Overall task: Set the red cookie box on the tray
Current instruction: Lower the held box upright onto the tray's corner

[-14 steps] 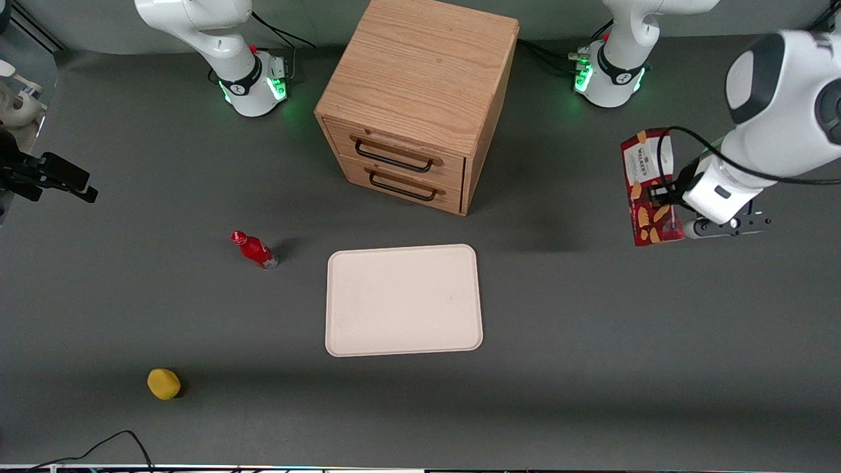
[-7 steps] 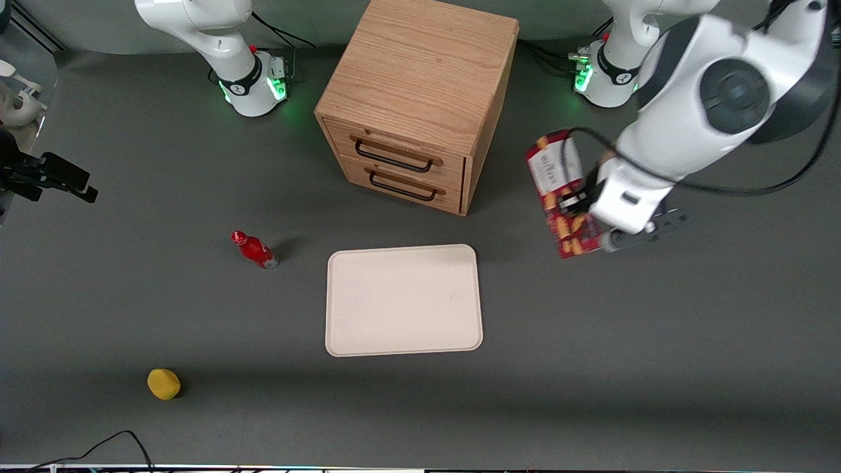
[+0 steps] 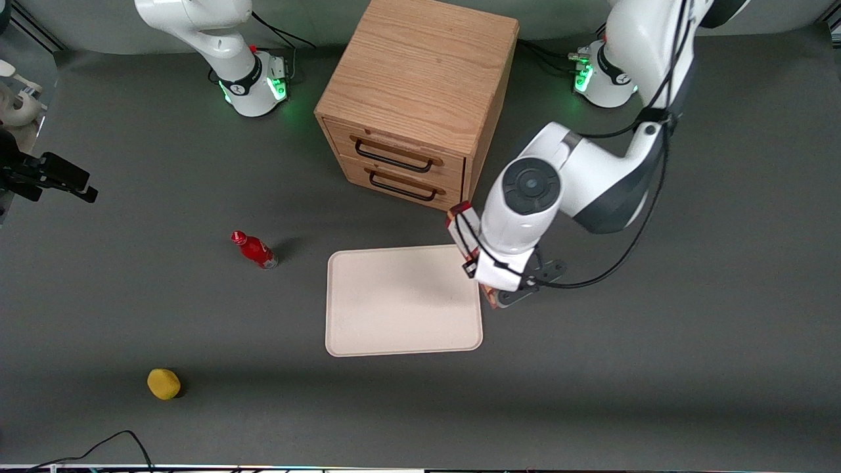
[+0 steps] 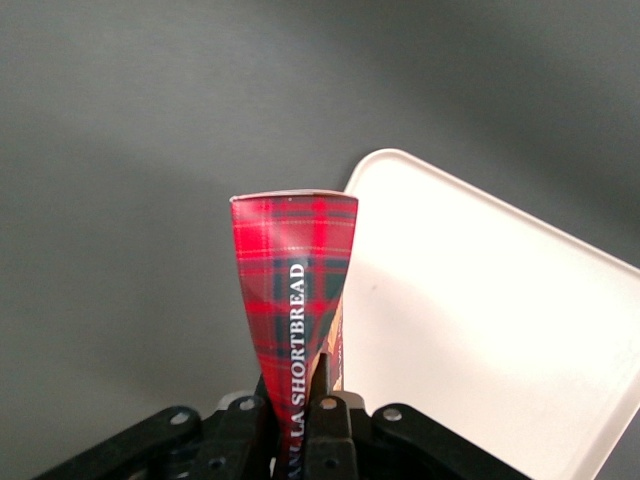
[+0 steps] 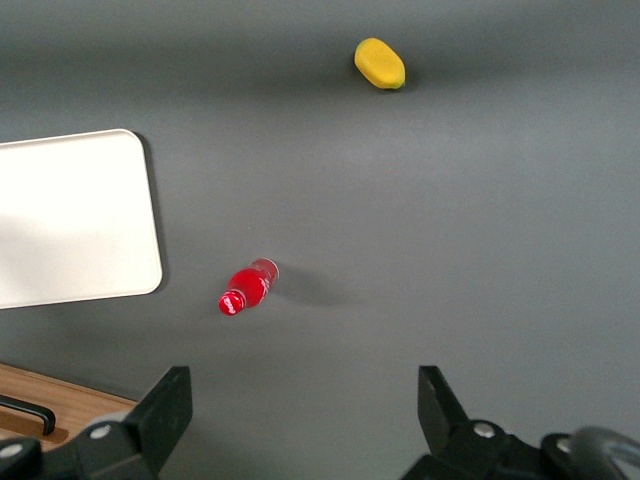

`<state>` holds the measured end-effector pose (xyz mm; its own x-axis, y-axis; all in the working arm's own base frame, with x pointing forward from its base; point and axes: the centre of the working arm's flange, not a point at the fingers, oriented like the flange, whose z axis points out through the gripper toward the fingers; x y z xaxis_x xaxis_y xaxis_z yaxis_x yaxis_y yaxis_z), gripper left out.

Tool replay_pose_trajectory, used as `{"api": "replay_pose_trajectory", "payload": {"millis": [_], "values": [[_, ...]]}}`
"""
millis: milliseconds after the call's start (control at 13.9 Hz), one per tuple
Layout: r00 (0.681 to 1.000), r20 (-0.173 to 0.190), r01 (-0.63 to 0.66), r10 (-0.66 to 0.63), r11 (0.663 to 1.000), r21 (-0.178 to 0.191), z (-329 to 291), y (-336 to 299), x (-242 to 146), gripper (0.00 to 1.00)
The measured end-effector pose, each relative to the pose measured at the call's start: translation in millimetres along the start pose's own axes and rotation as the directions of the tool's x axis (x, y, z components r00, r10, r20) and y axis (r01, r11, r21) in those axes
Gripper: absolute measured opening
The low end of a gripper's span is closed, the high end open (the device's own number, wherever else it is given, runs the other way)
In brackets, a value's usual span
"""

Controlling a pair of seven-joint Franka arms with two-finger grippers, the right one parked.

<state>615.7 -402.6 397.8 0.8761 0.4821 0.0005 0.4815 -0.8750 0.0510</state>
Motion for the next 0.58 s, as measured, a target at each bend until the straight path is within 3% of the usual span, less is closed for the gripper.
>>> {"api": "replay_pose_trajectory", "payload": {"millis": [216, 360, 577], "values": [[0.999, -0.043, -0.015, 0.014, 1.000, -0.025, 21, 18, -1, 0.13], [0.997, -0.068, -0.043, 0.043, 0.999, -0.010, 41, 27, -11, 0.13], [0.993, -0.076, -0.084, 0.086, 0.996, 0.023, 76, 40, -37, 0.13]]}}
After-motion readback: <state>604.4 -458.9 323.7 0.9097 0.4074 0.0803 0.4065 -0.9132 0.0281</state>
